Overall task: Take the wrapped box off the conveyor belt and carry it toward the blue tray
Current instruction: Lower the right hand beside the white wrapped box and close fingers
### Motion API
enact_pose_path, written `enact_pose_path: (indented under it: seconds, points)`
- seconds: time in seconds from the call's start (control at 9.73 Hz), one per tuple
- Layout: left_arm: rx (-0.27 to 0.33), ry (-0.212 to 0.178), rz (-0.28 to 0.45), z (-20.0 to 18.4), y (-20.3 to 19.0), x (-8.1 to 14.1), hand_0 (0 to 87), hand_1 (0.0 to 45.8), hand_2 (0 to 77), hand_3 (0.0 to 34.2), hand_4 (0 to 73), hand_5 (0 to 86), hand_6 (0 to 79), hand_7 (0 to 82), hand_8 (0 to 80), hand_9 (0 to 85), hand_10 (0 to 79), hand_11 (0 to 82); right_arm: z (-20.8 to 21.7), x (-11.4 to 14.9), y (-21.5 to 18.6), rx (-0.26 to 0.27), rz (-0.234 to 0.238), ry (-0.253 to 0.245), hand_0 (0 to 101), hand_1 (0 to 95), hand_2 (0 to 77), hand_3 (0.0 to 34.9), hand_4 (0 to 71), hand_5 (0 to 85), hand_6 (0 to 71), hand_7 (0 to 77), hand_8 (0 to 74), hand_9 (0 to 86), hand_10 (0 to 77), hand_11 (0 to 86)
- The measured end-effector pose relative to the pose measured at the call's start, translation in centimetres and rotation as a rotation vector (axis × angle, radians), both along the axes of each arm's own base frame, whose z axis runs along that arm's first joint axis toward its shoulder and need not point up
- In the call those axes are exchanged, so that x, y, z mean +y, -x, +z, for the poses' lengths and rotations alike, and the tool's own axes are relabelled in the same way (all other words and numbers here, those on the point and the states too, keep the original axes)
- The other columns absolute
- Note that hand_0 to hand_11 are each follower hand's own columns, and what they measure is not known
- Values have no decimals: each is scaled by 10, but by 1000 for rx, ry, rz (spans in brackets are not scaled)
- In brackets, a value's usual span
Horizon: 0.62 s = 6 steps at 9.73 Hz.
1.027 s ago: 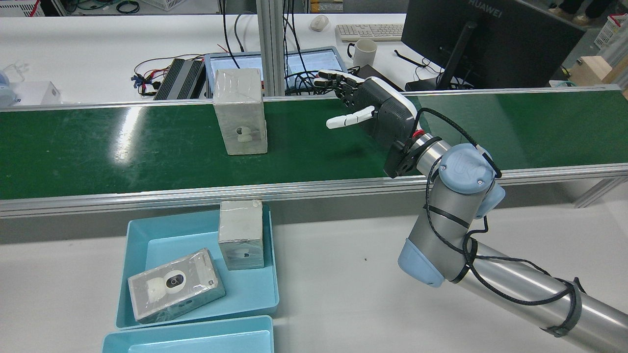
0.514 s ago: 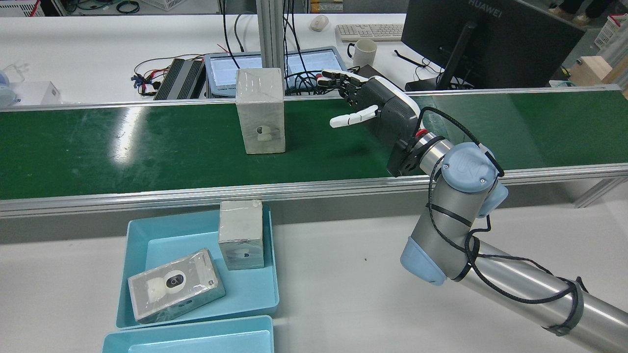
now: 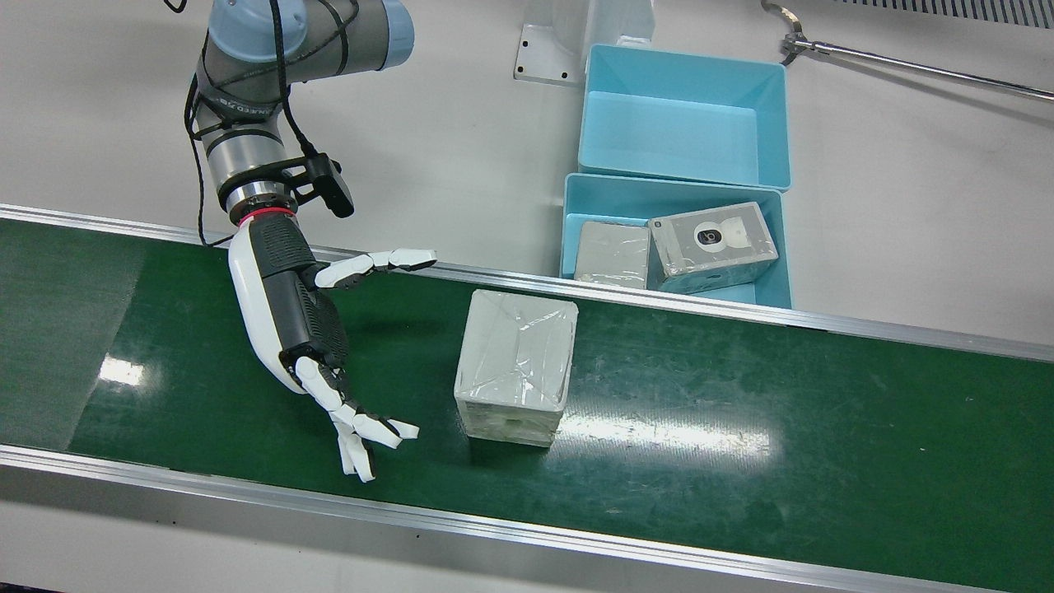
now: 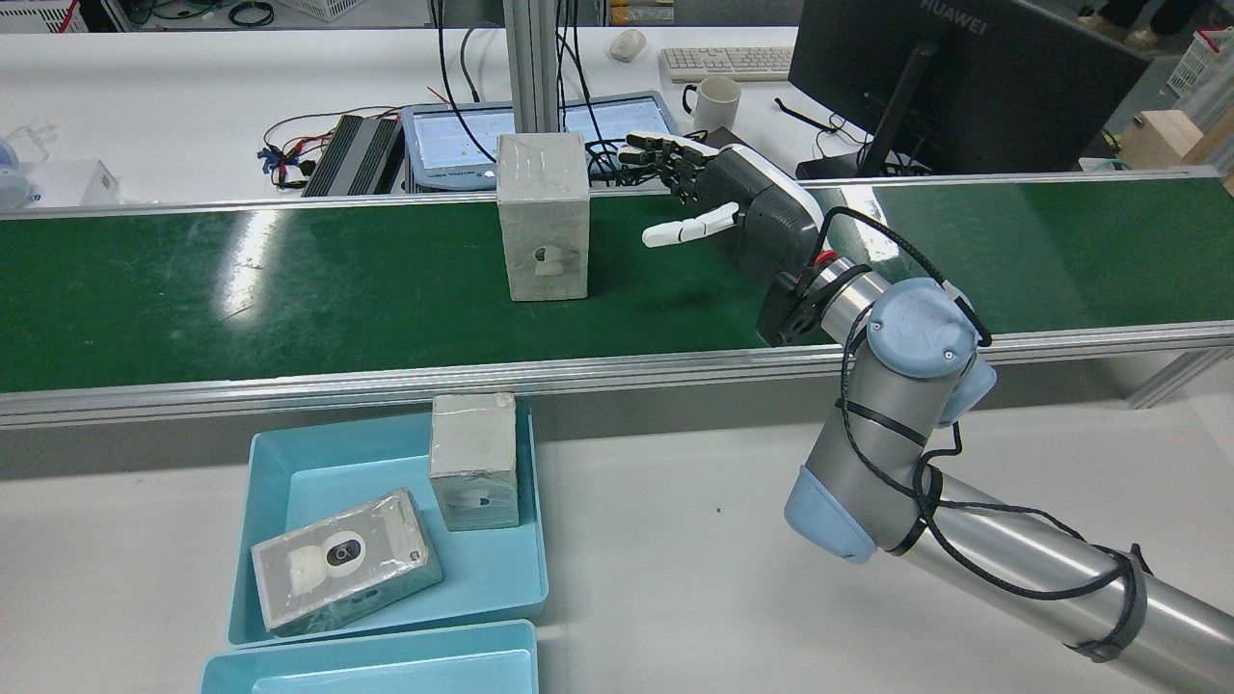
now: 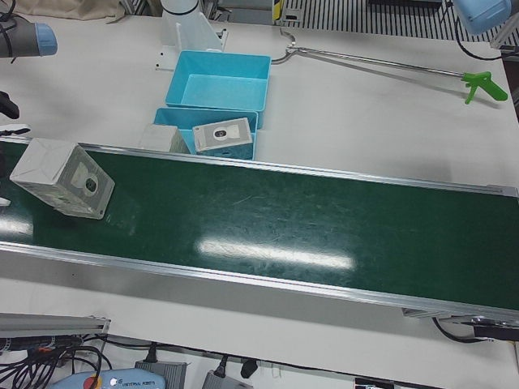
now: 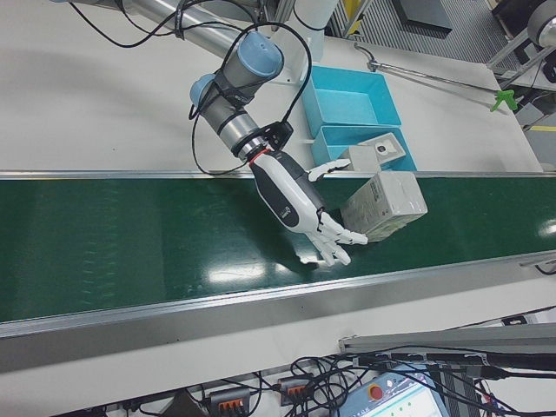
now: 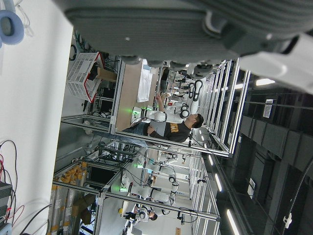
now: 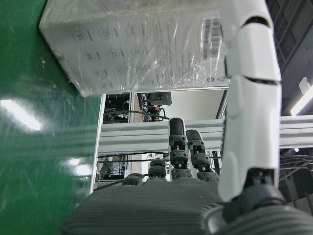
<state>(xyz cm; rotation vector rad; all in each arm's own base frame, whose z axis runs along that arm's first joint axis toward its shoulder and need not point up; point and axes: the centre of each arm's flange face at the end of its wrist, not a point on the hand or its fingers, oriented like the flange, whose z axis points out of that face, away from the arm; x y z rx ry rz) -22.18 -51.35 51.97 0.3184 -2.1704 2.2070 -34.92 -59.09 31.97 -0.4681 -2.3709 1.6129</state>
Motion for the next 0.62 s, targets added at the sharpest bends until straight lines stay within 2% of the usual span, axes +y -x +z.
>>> enact_pose_path:
  seconds: [0.62]
  points:
    - [0, 0, 0, 0, 0, 0, 0, 0, 11, 0, 0, 11, 5, 5, 5, 5, 0, 5, -2, 2, 16, 12, 13, 5, 492, 158, 131, 0, 125, 158, 82, 235, 49, 60, 0, 11]
